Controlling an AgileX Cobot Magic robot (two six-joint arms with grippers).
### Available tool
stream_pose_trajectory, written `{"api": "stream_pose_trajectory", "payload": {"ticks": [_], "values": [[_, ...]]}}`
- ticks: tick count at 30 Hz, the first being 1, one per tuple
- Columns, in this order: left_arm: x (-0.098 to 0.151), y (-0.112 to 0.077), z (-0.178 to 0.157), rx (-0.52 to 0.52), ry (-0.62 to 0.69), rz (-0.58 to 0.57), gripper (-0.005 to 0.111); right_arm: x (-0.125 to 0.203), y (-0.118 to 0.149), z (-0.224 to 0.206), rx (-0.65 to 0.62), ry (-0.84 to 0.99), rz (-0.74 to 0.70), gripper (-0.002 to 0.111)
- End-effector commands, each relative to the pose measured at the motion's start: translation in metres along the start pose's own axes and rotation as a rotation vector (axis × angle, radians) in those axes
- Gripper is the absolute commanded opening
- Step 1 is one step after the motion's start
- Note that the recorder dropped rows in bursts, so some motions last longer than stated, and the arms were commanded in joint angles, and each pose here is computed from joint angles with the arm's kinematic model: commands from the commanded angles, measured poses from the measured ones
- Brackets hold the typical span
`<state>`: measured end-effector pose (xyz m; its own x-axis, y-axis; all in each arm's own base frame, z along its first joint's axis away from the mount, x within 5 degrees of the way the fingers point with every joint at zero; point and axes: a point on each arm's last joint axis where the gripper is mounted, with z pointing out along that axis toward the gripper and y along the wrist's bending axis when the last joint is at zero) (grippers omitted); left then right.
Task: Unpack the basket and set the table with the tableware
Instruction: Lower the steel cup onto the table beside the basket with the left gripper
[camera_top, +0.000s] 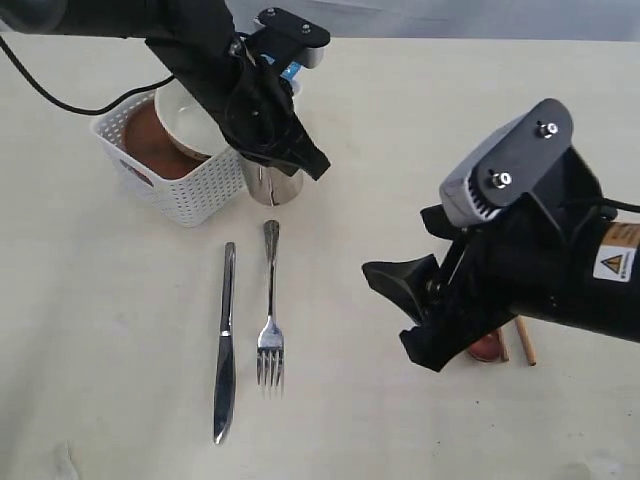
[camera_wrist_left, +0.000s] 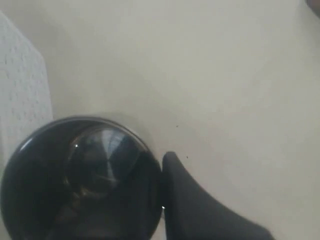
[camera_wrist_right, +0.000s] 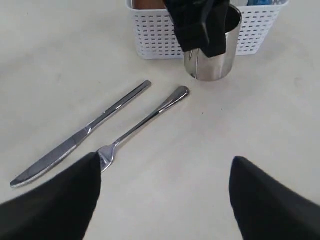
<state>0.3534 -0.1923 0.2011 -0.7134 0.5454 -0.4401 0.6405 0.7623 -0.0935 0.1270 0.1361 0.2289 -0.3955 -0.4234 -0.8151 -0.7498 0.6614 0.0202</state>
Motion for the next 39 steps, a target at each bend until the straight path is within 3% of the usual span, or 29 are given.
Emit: {"api": "stream_pose_trajectory", "payload": {"ticks": [1,11,20,39], "values": [[-0.002,0.003,-0.001,-0.027,0.002,0.013,0.000,-0.003,0.000,-0.008,0.007,-0.058,0.018,0.068],[0.001,0.011,0.009,-0.082,0.027,0.024,0.000,-0.005,0.000,-0.012,0.006,-0.072,0.017,0.068],[0.006,0.042,0.002,-0.105,0.006,-0.091,0.000,-0.005,0.000,-0.012,0.008,-0.077,0.017,0.068],[0.002,0.025,0.008,-0.034,-0.004,-0.045,0.000,-0.006,0.000,-0.012,0.016,-0.093,0.020,0.068]]}}
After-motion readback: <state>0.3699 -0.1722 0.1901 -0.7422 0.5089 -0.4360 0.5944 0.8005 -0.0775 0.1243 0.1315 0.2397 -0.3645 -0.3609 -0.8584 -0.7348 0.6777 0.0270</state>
